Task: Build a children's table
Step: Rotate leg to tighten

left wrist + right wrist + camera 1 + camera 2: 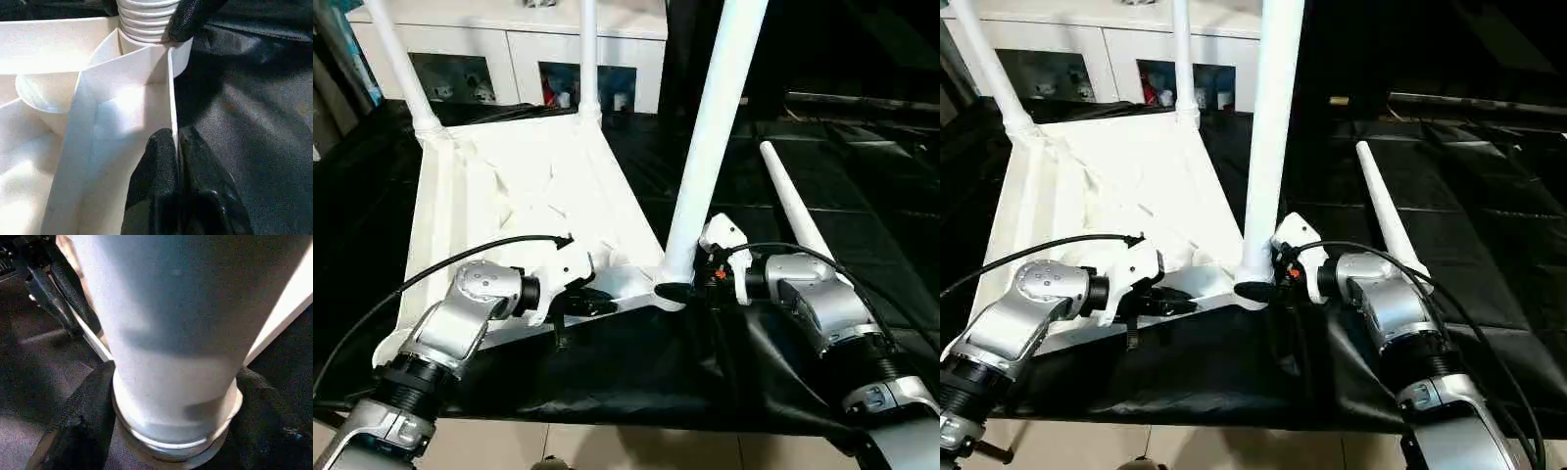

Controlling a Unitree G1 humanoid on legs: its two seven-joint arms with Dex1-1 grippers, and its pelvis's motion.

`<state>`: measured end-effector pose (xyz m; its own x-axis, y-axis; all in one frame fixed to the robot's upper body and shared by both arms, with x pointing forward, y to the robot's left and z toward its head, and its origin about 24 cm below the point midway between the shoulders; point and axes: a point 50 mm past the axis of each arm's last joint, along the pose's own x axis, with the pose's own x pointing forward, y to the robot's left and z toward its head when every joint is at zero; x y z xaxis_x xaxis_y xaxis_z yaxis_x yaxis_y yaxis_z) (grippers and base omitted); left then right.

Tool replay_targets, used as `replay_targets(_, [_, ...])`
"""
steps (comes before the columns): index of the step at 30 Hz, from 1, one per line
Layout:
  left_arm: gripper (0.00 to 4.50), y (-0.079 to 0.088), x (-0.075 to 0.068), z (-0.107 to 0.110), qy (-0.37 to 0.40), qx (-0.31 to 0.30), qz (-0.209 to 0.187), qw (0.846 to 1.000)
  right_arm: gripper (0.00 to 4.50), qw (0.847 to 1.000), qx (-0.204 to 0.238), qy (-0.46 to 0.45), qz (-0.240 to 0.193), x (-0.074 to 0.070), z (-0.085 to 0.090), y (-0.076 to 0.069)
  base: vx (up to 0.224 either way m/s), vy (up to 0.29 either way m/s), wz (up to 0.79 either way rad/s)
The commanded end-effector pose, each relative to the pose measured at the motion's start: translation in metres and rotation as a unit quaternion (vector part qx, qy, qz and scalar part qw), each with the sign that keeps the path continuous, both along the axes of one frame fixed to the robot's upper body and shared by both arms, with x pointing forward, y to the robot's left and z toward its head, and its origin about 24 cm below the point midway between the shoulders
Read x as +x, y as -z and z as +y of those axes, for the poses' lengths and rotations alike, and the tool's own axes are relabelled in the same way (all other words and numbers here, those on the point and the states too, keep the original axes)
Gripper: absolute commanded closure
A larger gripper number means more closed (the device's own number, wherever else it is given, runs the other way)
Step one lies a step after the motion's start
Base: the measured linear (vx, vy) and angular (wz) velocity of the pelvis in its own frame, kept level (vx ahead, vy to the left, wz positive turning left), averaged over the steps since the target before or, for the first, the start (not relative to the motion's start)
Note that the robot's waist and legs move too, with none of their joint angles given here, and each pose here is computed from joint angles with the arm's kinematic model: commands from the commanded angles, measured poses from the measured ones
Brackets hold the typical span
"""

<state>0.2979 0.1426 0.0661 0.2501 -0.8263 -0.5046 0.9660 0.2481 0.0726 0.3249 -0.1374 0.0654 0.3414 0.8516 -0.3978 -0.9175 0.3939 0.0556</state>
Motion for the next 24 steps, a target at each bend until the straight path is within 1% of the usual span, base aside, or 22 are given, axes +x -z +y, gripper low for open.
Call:
replay_targets(1, [4.50, -0.016, 0.001, -0.011, 0.035, -0.032, -0.036, 0.998, 1.68, 1.000, 0.000, 0.005, 0.003, 0.001, 0.000, 0.001, 0.000, 0.000, 0.00])
replay_targets(4, [4.50, -0.015, 0.001, -0.011, 0.030, -0.033, -0.034, 0.998, 1.70, 1.000, 0.013, 0.021, 0.004, 0.002, 0.001, 0.003, 0.000, 0.000, 0.00])
replay_targets(6, [4.50, -0.014, 0.004, -0.011, 0.009, -0.032, -0.034, 0.999, 1.71, 0.997, 0.027, 0.065, 0.016, 0.005, 0.004, 0.007, 0.000, 0.000, 0.00])
replay_targets(7, [4.50, -0.013, 0.006, -0.011, 0.000, -0.030, -0.034, 0.999, 1.71, 0.996, 0.027, 0.082, 0.019, 0.007, 0.005, 0.009, 0.000, 0.000, 0.00])
replay_targets(10, [4.50, -0.011, 0.014, -0.014, -0.045, -0.027, -0.037, 0.998, 1.71, 0.984, 0.023, 0.172, 0.027, 0.014, 0.011, 0.020, 0.000, 0.000, 0.00])
replay_targets(11, [4.50, -0.010, 0.018, -0.019, -0.065, -0.026, -0.040, 0.997, 1.71, 0.974, 0.023, 0.223, 0.033, 0.018, 0.017, 0.026, 0.000, 0.000, 0.00])
replay_targets(13, [4.50, -0.008, 0.021, -0.022, -0.080, -0.024, -0.040, 0.996, 1.71, 0.967, 0.023, 0.252, 0.037, 0.020, 0.022, 0.029, 0.000, 0.000, 0.00])
replay_targets(14, [4.50, -0.006, 0.027, -0.030, -0.105, -0.016, -0.041, 0.993, 1.72, 0.956, 0.019, 0.291, 0.033, 0.024, 0.035, 0.033, 0.000, 0.000, 0.00])
replay_targets(16, [4.50, -0.005, 0.028, -0.032, -0.112, -0.014, -0.042, 0.993, 1.72, 0.954, 0.017, 0.298, 0.030, 0.025, 0.038, 0.033, 0.000, 0.000, 0.00])
replay_targets(17, [4.50, -0.005, 0.032, -0.035, -0.130, -0.011, -0.047, 0.990, 1.72, 0.950, 0.015, 0.312, 0.027, 0.026, 0.043, 0.034, 0.000, 0.000, 0.00])
replay_targets(19, [4.50, -0.004, 0.038, -0.050, -0.163, -0.008, -0.053, 0.985, 1.72, 0.944, 0.008, 0.331, 0.009, 0.029, 0.066, 0.034, 0.000, 0.000, 0.00])
replay_targets(20, [4.50, -0.004, 0.039, -0.055, -0.166, -0.007, -0.055, 0.985, 1.72, 0.946, 0.007, 0.324, -0.002, 0.029, 0.076, 0.033, 0.000, 0.000, 0.00])
replay_targets(21, [4.50, -0.004, 0.039, -0.057, -0.164, -0.004, -0.059, 0.985, 1.72, 0.948, 0.010, 0.318, -0.004, 0.029, 0.080, 0.033, 0.000, 0.000, 0.00])
replay_targets(24, [4.50, -0.003, 0.039, -0.059, -0.160, -0.001, -0.065, 0.985, 1.72, 0.951, 0.031, 0.309, 0.006, 0.028, 0.086, 0.032, 0.000, 0.000, 0.00])
